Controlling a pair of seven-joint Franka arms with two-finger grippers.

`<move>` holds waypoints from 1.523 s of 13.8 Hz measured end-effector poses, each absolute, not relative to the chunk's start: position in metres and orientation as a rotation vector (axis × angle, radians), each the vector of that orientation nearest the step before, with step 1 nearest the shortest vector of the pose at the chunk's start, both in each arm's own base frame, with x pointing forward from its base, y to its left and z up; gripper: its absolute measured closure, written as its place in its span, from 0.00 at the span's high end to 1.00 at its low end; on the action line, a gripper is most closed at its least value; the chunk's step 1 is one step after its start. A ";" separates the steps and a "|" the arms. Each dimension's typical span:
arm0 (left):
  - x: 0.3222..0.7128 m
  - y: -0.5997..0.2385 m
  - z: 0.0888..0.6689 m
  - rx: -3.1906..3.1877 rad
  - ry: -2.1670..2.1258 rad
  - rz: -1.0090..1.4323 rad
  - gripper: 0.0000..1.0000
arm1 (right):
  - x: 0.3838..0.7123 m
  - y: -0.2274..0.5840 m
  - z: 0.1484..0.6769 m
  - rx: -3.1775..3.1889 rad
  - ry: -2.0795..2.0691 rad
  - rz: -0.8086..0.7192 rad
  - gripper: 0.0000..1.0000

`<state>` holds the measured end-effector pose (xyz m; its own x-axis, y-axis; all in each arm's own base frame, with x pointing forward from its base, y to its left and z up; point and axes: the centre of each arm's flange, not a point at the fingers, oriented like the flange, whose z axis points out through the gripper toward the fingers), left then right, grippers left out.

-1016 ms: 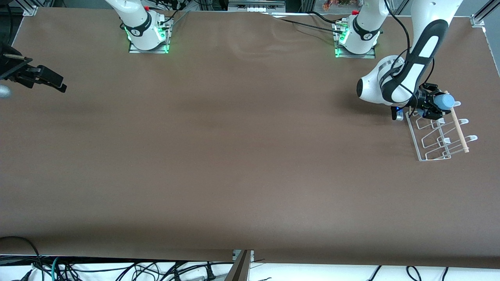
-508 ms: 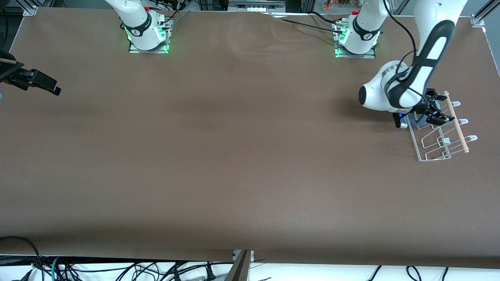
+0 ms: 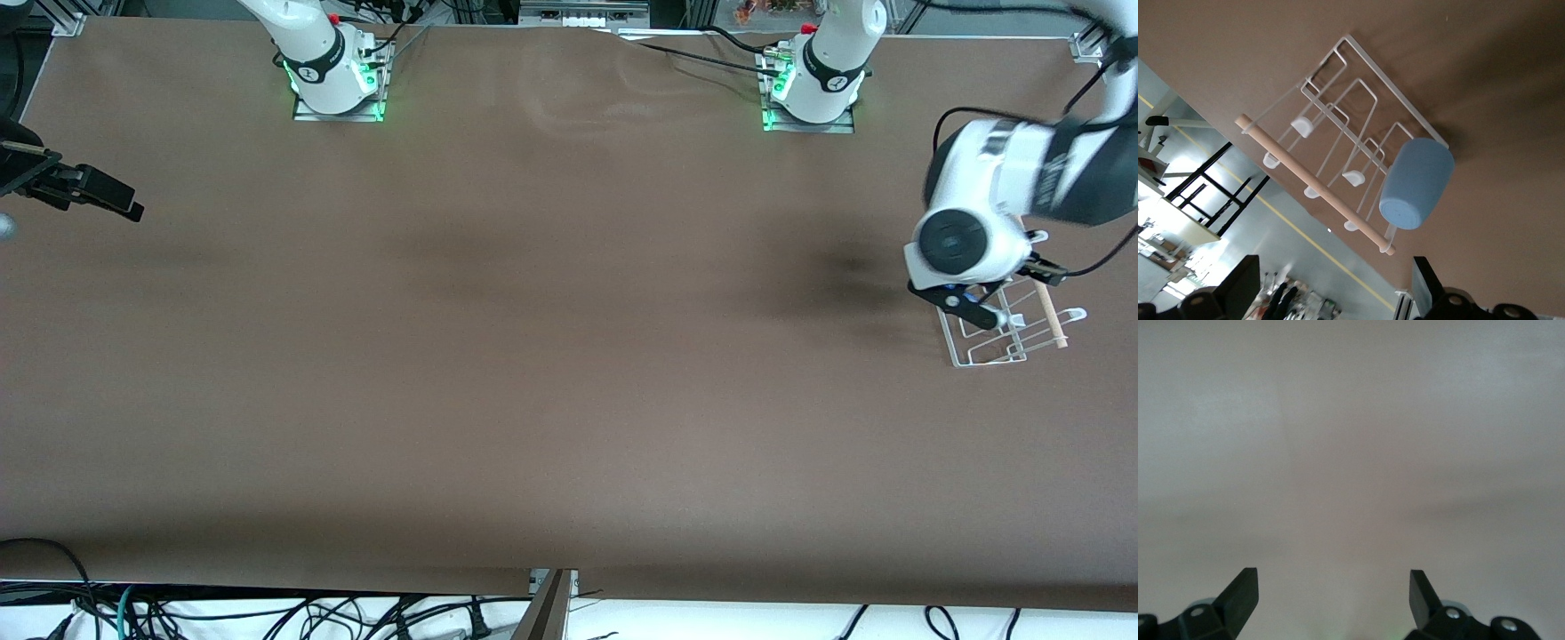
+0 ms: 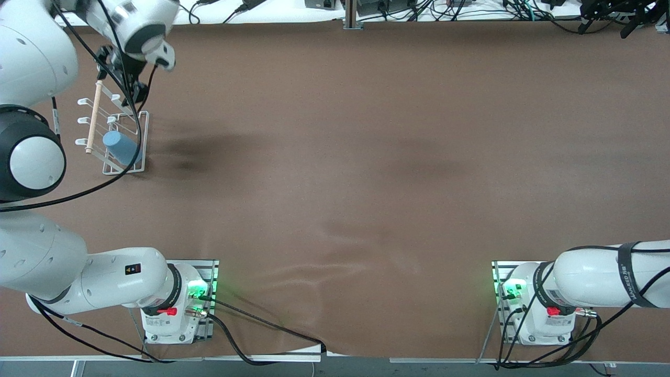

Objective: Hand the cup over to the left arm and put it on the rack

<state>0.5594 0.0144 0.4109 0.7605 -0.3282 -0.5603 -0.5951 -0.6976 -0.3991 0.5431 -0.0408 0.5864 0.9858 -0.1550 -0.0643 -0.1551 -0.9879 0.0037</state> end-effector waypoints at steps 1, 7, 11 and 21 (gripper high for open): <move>0.566 0.010 0.437 -2.445 0.657 0.541 1.00 | 0.543 -0.041 0.586 -3.129 0.244 0.101 1.00; 0.588 -0.003 0.550 -2.942 0.471 0.183 1.00 | 0.540 -0.039 0.592 -3.129 0.241 0.128 1.00; 0.582 0.016 0.582 -3.093 0.141 0.092 1.00 | 0.540 -0.041 0.593 -3.128 0.244 0.128 1.00; 0.574 -0.020 0.597 -3.216 -0.236 0.089 1.00 | 0.540 -0.040 0.594 -3.128 0.243 0.126 1.00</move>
<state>0.5735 -0.0199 0.5966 0.9878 0.1434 -0.0610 0.1481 -0.9858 0.0794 0.5398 -0.0403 0.5935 0.9848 -0.1544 -0.0801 -0.1545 -0.9880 0.0049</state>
